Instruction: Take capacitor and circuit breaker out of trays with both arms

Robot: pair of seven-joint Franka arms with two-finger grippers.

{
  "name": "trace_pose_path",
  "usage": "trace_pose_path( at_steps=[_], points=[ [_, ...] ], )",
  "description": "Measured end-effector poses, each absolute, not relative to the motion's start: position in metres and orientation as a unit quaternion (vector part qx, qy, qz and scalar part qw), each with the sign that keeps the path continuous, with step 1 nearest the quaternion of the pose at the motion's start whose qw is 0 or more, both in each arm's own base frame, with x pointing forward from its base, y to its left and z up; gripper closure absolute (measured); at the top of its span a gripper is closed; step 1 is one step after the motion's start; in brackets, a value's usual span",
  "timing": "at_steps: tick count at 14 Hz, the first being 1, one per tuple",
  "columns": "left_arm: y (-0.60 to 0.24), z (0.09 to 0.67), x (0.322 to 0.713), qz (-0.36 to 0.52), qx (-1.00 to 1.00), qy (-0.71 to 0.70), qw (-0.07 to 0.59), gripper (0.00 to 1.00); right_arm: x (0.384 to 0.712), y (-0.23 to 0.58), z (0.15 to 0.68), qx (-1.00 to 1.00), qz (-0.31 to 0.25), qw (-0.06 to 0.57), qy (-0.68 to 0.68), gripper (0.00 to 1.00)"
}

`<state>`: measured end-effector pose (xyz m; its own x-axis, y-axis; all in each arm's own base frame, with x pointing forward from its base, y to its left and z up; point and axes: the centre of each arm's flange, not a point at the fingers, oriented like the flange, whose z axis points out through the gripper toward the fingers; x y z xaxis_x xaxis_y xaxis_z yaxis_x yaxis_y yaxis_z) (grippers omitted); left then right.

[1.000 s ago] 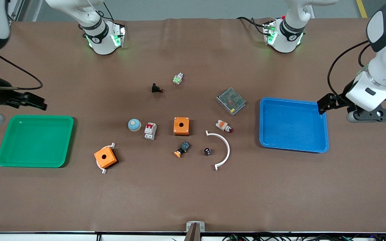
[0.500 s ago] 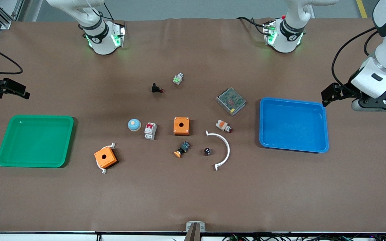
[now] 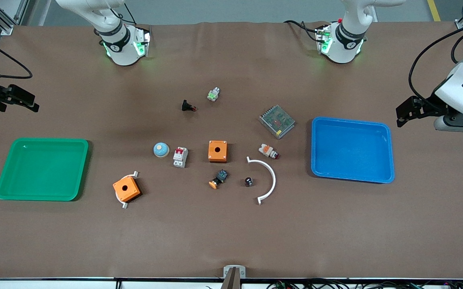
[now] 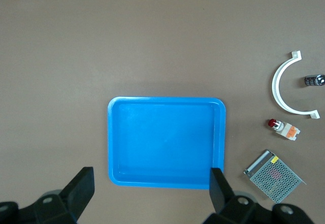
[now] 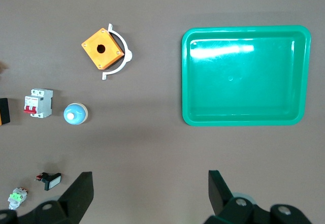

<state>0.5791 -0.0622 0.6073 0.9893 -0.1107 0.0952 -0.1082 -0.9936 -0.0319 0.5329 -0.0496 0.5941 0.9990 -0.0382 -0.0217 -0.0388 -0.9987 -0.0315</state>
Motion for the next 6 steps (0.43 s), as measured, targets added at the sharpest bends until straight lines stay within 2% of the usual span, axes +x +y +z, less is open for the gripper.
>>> trace_pose_path(
  at_steps=[6],
  points=[
    [-0.0623,0.6079,0.5817,-0.05,-0.997,0.055,0.013,0.0,0.5333,-0.0497,0.5961,-1.0,0.008,0.016,0.019,0.0]
  ],
)
